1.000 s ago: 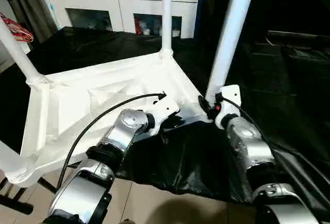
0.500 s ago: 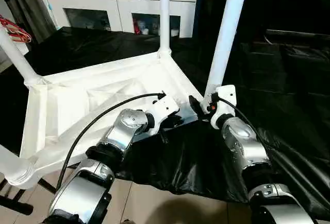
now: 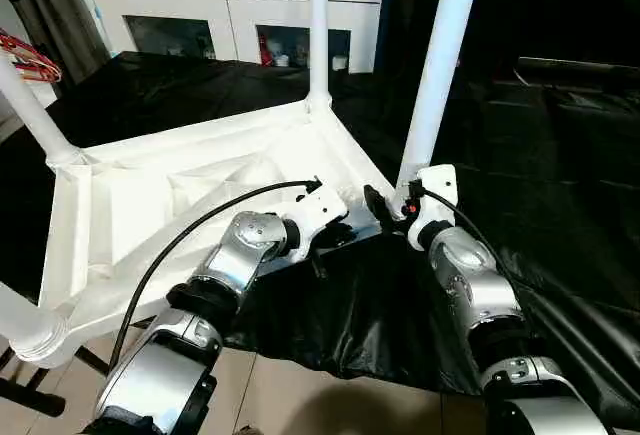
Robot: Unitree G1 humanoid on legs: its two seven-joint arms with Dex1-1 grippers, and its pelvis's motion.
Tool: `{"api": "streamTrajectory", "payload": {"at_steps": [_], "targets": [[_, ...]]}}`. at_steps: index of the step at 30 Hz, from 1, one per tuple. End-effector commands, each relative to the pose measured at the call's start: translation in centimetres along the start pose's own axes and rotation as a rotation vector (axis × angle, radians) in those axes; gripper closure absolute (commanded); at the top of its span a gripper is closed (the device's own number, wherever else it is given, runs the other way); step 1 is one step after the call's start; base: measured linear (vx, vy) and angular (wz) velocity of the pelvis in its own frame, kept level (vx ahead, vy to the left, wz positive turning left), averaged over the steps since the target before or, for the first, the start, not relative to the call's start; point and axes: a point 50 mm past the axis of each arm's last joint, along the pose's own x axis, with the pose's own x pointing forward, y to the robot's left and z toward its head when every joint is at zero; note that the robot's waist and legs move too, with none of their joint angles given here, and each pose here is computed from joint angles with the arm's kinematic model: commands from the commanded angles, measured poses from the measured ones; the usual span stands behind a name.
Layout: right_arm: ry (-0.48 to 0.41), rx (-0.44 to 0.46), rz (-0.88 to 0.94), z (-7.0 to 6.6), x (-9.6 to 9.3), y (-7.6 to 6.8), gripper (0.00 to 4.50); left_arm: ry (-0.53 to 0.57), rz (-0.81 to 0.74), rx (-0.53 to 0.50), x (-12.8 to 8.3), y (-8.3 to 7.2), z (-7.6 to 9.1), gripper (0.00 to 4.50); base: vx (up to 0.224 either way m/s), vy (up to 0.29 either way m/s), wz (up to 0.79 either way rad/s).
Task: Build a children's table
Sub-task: Rotate leg to tighten
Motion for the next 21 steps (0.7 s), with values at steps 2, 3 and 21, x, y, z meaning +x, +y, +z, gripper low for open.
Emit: {"api": "streamTrajectory", "payload": {"at_steps": [2,3,21], "targets": [[0.096,-0.064,0.358,-0.9,-1.7,1.1,0.07,-0.061,-0.14,0.082,-1.7,0.0,0.7,4.5,0.0,0.0,0.0],[0.095,-0.065,0.358,-0.9,-1.7,1.1,0.07,-0.06,-0.139,0.082,-1.7,0.0,0.7,4.5,0.0,0.0,0.0],[0.028,-0.064,0.461,0.3,-2.8,0.9,0.07,-0.07,-0.173,0.084,-2.3,0.0,0.5,4.5,0.003,0.0,0.0]]}}
